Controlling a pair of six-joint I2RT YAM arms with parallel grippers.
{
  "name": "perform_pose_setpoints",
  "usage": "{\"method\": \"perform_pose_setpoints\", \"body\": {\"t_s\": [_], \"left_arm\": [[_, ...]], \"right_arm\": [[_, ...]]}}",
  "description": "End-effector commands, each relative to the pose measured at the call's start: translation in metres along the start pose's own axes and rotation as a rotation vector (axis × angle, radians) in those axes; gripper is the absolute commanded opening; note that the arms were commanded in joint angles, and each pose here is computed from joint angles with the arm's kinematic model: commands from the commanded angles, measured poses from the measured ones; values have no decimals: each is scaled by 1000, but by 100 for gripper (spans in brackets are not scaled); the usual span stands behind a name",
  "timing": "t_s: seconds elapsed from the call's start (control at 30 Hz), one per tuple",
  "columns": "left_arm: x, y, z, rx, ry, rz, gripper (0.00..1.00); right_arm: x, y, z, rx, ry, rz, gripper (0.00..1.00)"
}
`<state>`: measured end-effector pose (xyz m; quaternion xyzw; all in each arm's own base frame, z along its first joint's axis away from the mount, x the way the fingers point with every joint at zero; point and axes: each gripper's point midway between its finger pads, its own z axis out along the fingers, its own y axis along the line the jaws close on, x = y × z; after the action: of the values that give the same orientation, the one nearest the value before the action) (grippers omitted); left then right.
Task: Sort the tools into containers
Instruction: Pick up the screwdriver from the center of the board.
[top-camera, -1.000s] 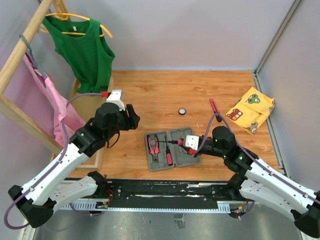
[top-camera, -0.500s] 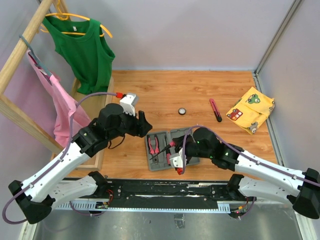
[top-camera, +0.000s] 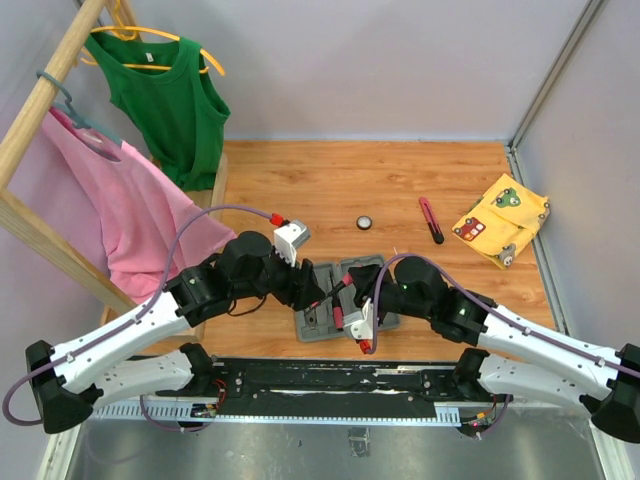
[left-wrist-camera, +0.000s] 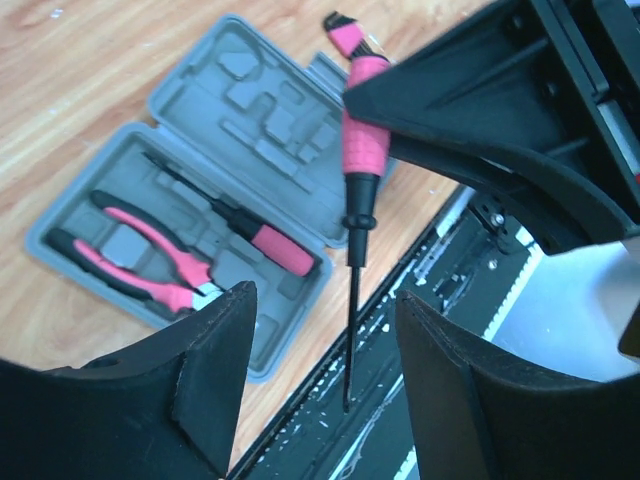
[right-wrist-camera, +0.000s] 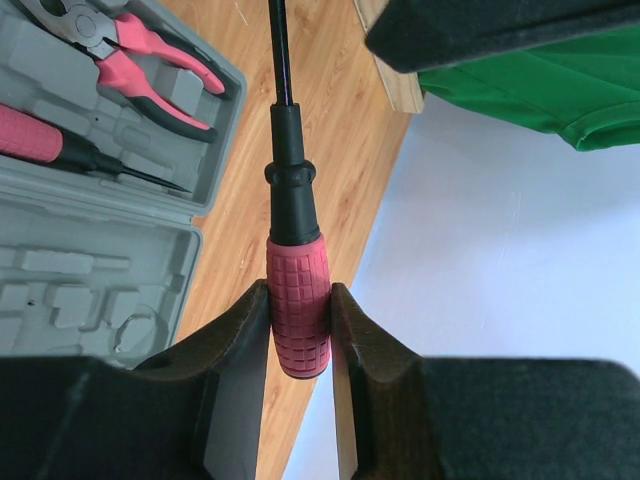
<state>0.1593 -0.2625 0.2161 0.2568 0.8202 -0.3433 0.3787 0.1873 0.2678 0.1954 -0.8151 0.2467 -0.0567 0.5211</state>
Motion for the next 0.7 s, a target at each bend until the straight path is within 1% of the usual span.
{"method": "perform_pose_setpoints", "body": {"t_s": [0.0, 0.1, 0.4, 0.5, 0.67], "left_arm": [[4, -23, 6, 108, 5, 44, 61], [11, -24, 11, 114, 31, 49, 59], [28, -33, 25, 135, 110, 65, 44], [31, -34, 27, 136, 122, 71, 38], [30, -35, 29, 135, 124, 74, 21]], "right_arm": [[-8, -9, -3, 30, -22, -72, 1], [-8, -12, -5, 38, -20, -80, 1], [-9, -18, -9, 57, -22, -96, 2], [-9, -18, -9, 57, -20, -99, 3], [-9, -15, -9, 53, -20, -99, 5]]}}
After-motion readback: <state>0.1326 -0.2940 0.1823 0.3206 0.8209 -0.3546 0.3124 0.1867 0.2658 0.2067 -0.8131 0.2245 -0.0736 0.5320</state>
